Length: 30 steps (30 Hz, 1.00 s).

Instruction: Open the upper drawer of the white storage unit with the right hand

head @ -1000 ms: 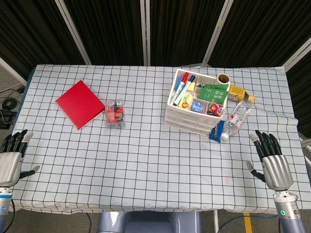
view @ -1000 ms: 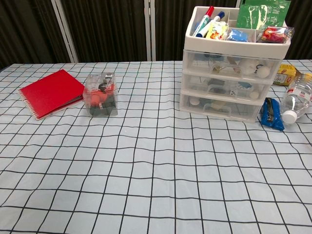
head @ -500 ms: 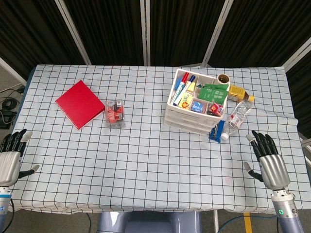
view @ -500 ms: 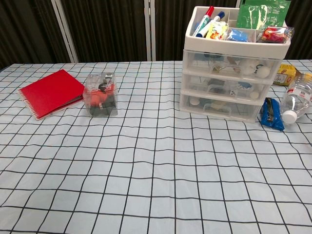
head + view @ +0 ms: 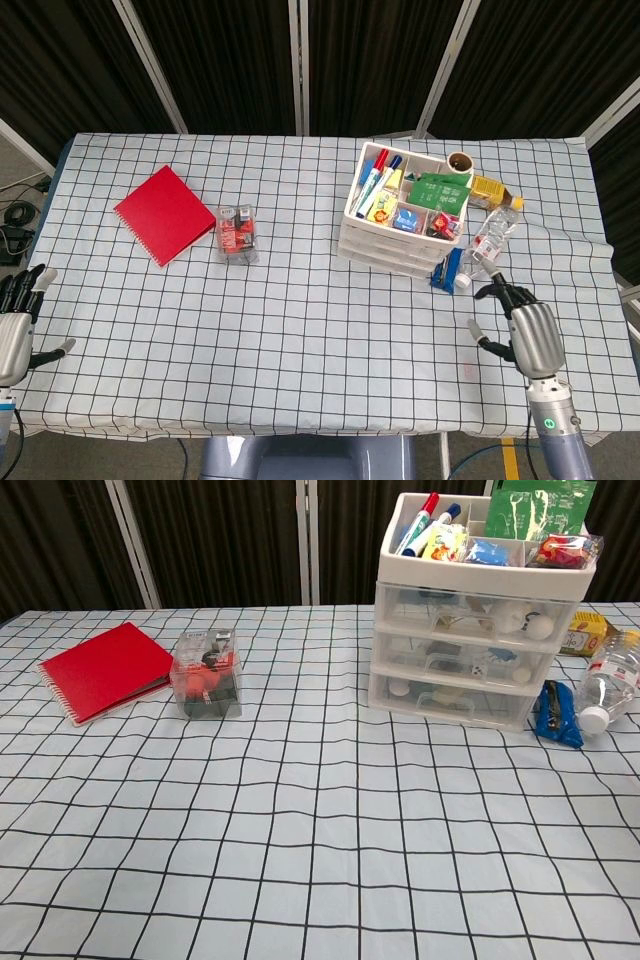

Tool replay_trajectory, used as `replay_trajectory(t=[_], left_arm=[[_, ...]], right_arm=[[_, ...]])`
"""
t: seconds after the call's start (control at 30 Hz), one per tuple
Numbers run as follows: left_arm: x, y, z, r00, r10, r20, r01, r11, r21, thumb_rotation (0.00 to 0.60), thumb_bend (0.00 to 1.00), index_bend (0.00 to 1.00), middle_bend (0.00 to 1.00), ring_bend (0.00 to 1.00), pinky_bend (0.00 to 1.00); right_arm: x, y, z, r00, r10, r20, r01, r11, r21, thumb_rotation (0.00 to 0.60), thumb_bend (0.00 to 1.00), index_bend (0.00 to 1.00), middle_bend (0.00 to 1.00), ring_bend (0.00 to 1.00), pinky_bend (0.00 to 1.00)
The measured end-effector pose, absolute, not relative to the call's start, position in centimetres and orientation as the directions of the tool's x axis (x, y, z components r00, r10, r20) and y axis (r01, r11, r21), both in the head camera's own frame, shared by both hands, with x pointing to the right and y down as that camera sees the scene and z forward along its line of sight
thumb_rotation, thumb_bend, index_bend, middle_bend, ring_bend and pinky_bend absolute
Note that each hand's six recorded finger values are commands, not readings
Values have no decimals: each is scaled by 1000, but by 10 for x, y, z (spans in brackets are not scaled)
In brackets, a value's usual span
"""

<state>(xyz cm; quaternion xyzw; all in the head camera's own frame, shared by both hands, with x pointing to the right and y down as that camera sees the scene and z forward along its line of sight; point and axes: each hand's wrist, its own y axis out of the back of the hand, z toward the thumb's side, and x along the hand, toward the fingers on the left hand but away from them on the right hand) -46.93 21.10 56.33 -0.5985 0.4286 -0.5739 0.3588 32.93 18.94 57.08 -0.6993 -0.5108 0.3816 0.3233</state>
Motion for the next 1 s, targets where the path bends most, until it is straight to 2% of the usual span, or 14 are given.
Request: replay_trajectory(t=[0.13,0.23,0.3,0.4,0.6,0.73,1.0], left_arm=[[-470,210,560,-24,-931,365,-116,-360,-926,600,58,0,0,0,0],[-469,210,558,-20,-933,358,-123,-353,-927,600,59,0,0,0,0],[-470,210,558,-20,-934,357,-128,-351,-928,600,59,0,0,0,0],[-471,210,558,-22,-935,355,-132,-349,-928,600,59,0,0,0,0],[-472,209,557,-22,-935,355,-138,-349,-927,600,59,0,0,0,0],[-473,209,557,-22,-933,358,-144,-351,-925,600,59,0,0,0,0],[-472,210,557,-14,-933,361,-149,-355,-923,600,59,0,0,0,0]], right_arm=[[296,183,584,212,928,-305,578,-371,-727,600,230,193,950,923,763],[274,178,597,224,894,-387,650,-433,-624,600,308,191,968,940,770],[261,175,605,226,873,-433,698,-455,-553,600,350,184,970,942,770],[238,170,617,240,836,-493,771,-473,-426,600,361,179,970,942,770],[203,163,632,252,811,-528,846,-450,-287,600,372,173,968,941,770],[192,160,644,233,807,-542,901,-388,-191,600,373,173,965,941,770],[182,156,667,173,819,-548,950,-285,-127,600,374,174,960,934,769]])
